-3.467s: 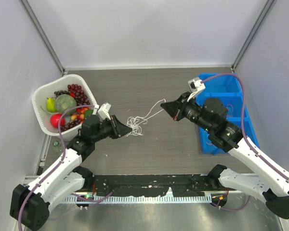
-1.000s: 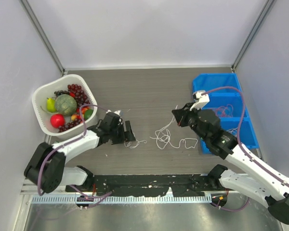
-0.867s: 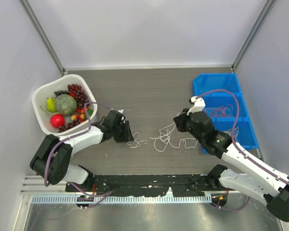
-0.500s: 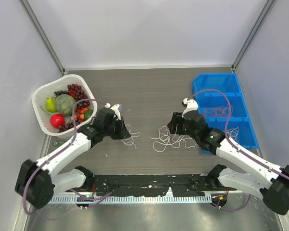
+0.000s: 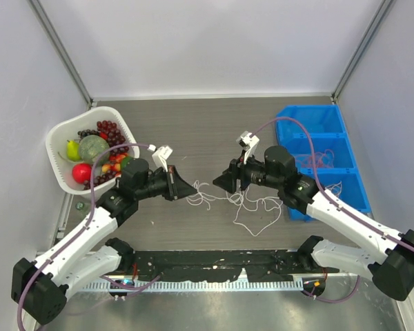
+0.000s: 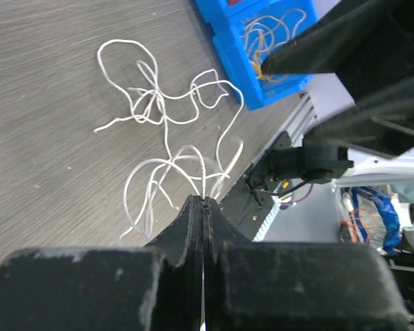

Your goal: Untangle the cables

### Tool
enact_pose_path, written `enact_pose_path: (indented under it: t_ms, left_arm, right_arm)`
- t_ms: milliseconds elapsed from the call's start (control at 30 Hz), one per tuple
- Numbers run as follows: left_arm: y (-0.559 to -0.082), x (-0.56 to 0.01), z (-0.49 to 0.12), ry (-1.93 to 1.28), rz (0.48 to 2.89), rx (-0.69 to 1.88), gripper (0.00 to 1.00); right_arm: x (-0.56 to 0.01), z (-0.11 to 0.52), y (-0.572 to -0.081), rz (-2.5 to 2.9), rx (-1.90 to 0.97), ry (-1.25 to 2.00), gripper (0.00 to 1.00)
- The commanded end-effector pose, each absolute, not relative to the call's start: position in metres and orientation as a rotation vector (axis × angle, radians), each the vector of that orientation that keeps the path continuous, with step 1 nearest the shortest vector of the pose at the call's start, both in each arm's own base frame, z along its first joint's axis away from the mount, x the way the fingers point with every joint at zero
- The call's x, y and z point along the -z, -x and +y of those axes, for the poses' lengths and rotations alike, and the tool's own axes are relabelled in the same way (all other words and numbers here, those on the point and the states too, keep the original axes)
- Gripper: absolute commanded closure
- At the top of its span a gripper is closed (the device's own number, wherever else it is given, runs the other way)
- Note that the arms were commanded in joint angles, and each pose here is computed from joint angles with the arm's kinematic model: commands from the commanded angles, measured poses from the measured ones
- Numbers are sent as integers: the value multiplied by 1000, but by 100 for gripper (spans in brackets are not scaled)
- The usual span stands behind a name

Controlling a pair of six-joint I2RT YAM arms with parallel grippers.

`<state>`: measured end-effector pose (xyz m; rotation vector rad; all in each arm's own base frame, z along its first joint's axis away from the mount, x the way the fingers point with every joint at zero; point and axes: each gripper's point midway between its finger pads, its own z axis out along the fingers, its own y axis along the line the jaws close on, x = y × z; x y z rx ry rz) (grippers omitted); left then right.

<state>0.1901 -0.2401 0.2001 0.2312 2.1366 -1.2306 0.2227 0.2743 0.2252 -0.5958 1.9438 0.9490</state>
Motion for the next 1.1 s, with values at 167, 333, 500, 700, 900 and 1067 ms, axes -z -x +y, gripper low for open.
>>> enact_pose_path:
  t_ms: [167, 333, 500, 700, 900, 1067]
  left_arm:
    - [-182, -228, -262, -312, 2047, 1435, 100]
    - [-180, -229, -261, -295, 2048, 1443, 100]
    - [-181, -237, -263, -297, 2006, 1473, 100]
    - [-184, -245, -262, -297, 2003, 1448, 90]
    - [-187, -257, -241, -263, 1943, 1296, 26]
    - [-194, -266, -207, -166, 1871, 1098, 13]
  right_arm:
    - [-248, 336, -175, 1700, -1366, 855, 41]
    - [-224, 344, -167, 1747, -1363, 867, 42]
    - [-218, 352, -165, 1759, -1375, 834, 54]
    - [-209, 350, -193, 1834, -1239, 686, 99]
    - [-226, 333, -215, 1790, -1086, 585, 99]
    - [-247, 308, -247, 1764, -921, 472, 99]
